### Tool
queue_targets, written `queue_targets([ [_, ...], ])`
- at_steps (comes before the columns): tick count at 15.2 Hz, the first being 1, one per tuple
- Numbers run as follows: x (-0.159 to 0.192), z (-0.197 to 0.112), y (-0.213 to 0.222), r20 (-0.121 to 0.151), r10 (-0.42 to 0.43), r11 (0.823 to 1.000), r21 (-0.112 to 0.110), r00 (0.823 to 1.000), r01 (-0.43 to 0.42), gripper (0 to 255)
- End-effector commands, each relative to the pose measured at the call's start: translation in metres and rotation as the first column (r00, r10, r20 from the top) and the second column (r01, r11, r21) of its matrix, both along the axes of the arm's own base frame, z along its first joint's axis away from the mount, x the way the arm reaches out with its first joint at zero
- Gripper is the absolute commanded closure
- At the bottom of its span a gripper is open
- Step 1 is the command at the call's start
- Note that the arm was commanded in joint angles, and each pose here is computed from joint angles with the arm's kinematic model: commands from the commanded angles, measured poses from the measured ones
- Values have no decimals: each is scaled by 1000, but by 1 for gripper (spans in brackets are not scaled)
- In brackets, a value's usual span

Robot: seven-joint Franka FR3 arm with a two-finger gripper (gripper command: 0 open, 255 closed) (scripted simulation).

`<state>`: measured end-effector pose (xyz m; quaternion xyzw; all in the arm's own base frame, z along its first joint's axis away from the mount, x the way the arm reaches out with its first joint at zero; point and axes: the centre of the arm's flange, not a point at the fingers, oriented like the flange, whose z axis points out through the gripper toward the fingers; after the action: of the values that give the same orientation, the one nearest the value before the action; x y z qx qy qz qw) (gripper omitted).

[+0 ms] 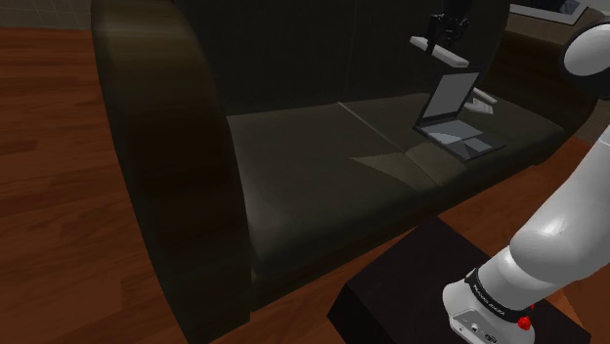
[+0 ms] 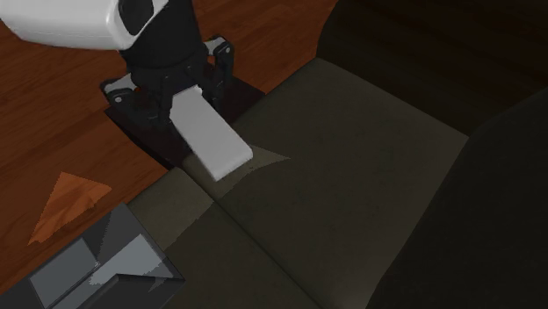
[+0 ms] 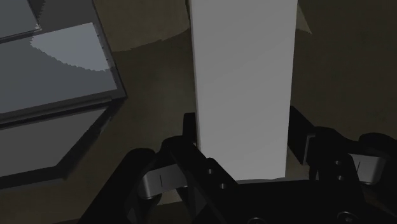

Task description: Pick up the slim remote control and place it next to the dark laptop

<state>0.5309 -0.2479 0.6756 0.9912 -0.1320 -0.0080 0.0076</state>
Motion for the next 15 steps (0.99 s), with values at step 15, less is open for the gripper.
queue_targets([
  [15,-78,-24,-109,1,1,1000,0,1000,-1,255],
])
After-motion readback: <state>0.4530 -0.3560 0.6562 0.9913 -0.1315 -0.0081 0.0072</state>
